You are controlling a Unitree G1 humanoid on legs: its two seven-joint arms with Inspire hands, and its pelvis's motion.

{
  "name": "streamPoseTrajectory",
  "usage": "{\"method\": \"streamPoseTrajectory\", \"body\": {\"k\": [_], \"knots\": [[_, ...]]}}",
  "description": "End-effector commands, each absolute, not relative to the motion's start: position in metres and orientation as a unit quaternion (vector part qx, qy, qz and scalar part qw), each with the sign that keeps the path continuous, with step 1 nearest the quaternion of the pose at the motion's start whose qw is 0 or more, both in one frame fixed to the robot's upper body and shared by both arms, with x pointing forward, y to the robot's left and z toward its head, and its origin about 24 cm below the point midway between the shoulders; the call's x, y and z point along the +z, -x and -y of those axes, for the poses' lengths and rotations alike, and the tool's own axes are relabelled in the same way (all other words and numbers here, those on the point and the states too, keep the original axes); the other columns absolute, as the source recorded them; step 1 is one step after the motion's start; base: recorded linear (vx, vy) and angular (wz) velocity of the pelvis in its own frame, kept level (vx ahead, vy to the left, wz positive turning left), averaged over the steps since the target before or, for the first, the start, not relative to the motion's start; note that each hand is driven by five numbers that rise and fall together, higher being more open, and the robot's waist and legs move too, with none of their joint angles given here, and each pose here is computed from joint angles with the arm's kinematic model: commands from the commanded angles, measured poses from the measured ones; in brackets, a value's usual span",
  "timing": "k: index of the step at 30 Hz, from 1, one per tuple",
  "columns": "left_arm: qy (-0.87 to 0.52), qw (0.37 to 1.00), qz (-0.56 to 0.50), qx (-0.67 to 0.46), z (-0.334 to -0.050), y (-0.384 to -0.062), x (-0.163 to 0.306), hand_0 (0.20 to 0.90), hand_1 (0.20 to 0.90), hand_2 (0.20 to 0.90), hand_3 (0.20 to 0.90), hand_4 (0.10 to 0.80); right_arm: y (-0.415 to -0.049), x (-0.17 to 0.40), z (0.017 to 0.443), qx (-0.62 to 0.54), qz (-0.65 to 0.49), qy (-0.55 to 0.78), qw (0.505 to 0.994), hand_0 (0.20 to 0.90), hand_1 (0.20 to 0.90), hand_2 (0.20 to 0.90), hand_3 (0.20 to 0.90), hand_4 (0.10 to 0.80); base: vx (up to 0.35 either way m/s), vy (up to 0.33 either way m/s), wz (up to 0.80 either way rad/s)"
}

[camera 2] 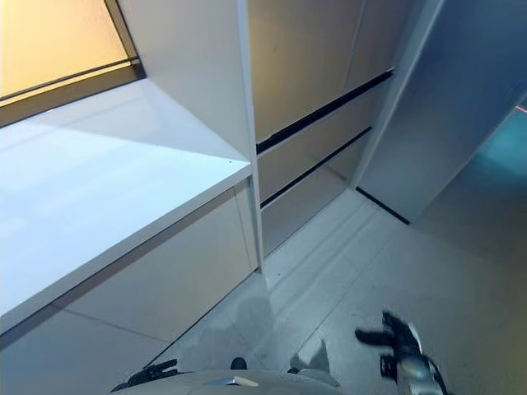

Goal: Put drinks into fridge and close the fridge

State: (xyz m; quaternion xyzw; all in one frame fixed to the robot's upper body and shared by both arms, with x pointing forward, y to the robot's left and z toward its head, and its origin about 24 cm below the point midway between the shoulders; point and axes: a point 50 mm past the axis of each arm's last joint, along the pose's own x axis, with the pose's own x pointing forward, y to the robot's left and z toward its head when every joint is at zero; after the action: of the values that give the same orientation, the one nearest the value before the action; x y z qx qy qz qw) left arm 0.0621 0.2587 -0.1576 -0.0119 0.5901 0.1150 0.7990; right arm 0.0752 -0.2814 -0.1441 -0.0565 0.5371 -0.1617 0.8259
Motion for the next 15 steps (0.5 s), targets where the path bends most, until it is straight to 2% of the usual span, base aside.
{"method": "streamPoseTrajectory", "body": {"k": [1,5,15], "knots": [[-0.022,0.803,-0.586,0.107,-0.264,-0.067,-0.157,0.900,0.900,0.900,0.900,0.800,-0.099,-0.145,0.267,-0.088,-0.523,0.080,0.844,0.900,0.900,0.900,0.900,0.800,-0.081,-0.040,-0.08],[-0.034,0.807,-0.581,0.102,-0.259,-0.071,-0.158,0.900,0.900,0.900,0.900,0.800,-0.054,-0.162,0.257,-0.043,-0.622,0.093,0.776,0.900,0.900,0.900,0.900,0.800,-0.050,-0.041,-0.11],[-0.044,0.808,-0.582,0.079,-0.242,-0.076,-0.162,0.900,0.900,0.900,0.900,0.800,-0.045,-0.169,0.239,-0.015,-0.660,0.065,0.748,0.900,0.900,0.900,0.900,0.800,0.000,0.000,0.00]]}}
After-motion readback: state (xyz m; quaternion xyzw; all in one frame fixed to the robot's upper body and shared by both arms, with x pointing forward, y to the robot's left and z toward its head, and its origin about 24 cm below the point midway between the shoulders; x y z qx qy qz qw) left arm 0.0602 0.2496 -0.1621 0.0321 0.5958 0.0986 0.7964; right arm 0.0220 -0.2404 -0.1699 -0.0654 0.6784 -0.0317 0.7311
